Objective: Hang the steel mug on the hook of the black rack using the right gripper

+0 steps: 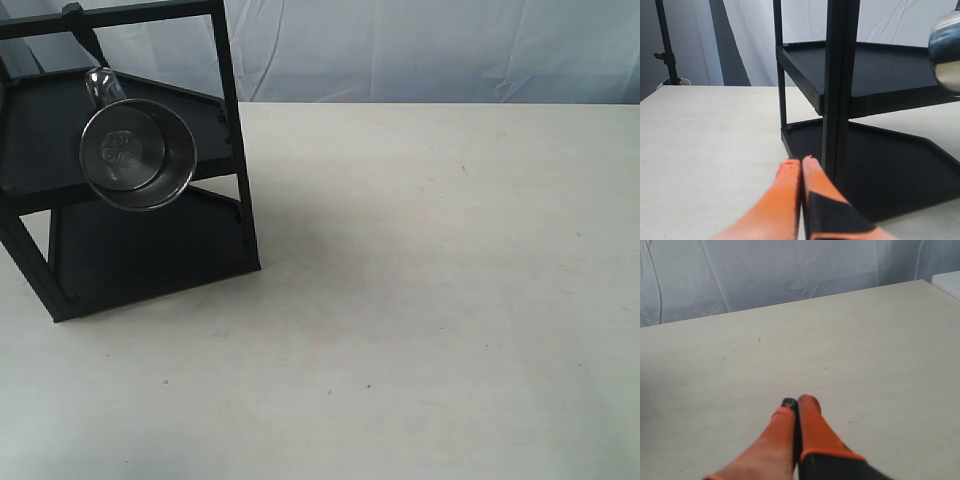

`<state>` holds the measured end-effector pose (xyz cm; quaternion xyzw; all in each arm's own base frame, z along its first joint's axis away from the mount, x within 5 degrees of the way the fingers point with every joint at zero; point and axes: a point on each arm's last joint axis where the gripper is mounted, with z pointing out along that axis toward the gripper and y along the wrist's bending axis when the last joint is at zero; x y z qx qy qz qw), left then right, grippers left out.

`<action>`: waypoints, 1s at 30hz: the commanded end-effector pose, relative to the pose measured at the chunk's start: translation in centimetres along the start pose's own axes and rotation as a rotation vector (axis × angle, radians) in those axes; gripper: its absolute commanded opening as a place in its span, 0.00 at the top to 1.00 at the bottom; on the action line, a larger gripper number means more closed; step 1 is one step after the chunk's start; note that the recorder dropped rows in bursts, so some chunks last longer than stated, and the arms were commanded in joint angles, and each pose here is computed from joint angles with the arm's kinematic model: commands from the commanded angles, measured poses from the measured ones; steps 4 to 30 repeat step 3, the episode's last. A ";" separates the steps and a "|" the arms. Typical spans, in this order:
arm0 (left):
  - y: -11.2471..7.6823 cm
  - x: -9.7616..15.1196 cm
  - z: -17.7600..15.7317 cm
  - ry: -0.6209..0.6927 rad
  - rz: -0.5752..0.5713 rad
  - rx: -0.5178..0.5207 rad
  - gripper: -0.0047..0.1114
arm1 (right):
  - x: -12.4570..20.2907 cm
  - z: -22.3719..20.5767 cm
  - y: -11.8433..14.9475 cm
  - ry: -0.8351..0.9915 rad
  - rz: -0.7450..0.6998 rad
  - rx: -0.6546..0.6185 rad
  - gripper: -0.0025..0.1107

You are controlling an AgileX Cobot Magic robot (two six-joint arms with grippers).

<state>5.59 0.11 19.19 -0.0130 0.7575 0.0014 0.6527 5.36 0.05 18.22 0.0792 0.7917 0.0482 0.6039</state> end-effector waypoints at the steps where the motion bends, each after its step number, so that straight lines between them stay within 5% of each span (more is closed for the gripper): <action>1: 0.0 0.0 0.0 -0.005 -0.002 0.001 0.95 | 0.1 0.0 0.0 -0.006 -0.004 0.003 0.98; 30: 0.0 0.0 0.0 -0.005 -0.002 0.001 0.95 | 0.1 0.0 0.0 -0.006 -0.004 0.003 0.98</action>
